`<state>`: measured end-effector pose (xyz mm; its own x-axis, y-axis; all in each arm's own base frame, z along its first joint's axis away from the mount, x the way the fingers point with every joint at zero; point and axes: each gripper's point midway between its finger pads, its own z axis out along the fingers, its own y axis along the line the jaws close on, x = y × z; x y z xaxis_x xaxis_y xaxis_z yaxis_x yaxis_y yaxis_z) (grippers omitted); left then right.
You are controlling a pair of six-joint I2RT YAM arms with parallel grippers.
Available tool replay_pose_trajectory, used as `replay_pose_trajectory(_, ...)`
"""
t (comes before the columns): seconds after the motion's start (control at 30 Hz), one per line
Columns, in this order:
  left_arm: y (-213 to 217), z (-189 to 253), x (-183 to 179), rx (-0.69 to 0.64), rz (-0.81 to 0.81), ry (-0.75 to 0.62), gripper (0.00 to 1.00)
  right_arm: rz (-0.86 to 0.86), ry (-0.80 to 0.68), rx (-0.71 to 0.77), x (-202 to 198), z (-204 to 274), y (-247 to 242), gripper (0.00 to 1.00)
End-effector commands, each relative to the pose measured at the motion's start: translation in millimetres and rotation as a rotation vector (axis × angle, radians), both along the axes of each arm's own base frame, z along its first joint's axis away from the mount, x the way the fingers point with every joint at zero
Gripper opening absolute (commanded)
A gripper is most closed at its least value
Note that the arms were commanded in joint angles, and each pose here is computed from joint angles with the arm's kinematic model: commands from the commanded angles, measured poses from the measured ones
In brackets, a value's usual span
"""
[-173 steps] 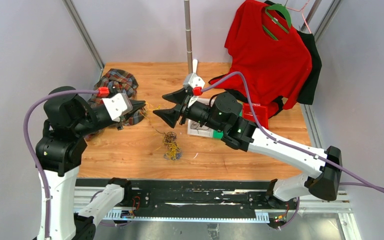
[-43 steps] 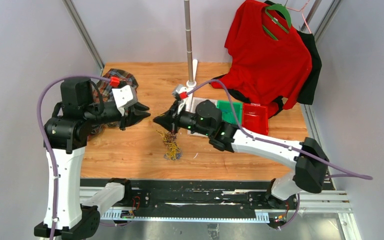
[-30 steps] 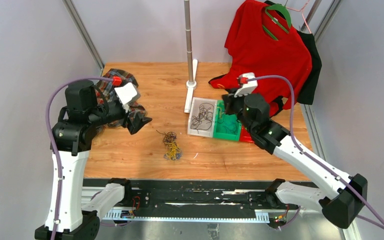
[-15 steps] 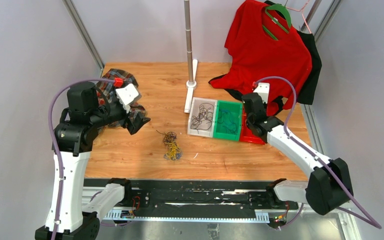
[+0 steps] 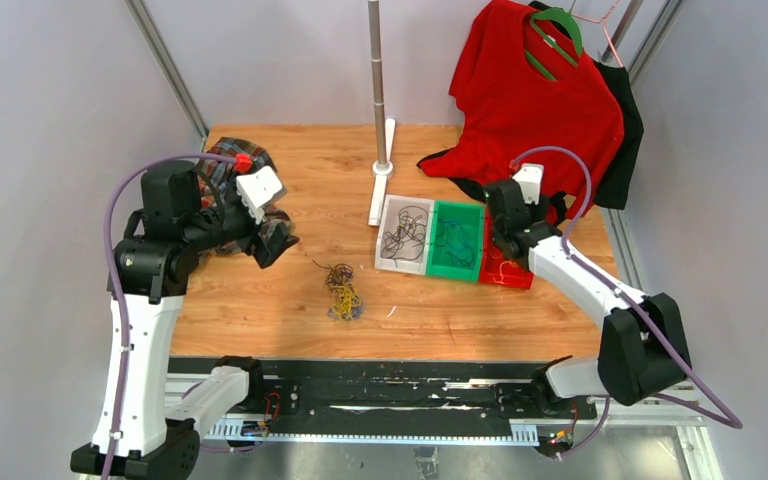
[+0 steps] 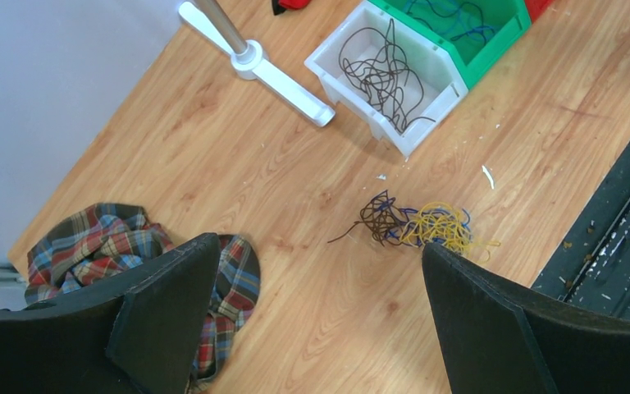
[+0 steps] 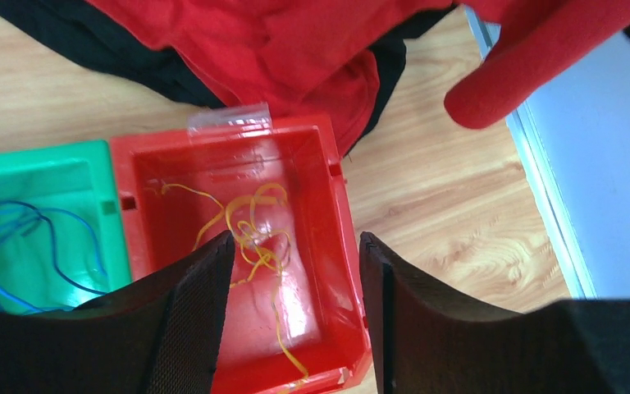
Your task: Untangle the cables
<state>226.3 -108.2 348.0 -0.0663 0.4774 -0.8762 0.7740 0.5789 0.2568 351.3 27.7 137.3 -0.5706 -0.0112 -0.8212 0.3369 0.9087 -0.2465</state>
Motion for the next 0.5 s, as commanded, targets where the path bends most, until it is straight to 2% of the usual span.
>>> replay_pose_trajectory(0.0,-0.9,-0.8,-4.7,0.011,-0.019,-0.006,0.98,-0.004,-0.081,0.039,12.5,34.2,0.3,0.58)
replay_pose_trajectory(0.1,0.0,-12.1,-1.1,0.024,-0.018,0.021,0.98,0.019,-0.104,0.083,14.7,44.0,7.7,0.56)
replay_pose_trajectory(0.23,2.3,-46.1,7.0,0.082,-0.045,0.078,0.98,0.141,-0.143,0.188,18.3,61.1,37.8,0.56)
replay_pose_trajectory(0.47,-10.9,-137.6,13.5,0.118,-0.163,0.343,1.00,0.354,-0.228,0.273,1.8,85.5,106.6,0.58)
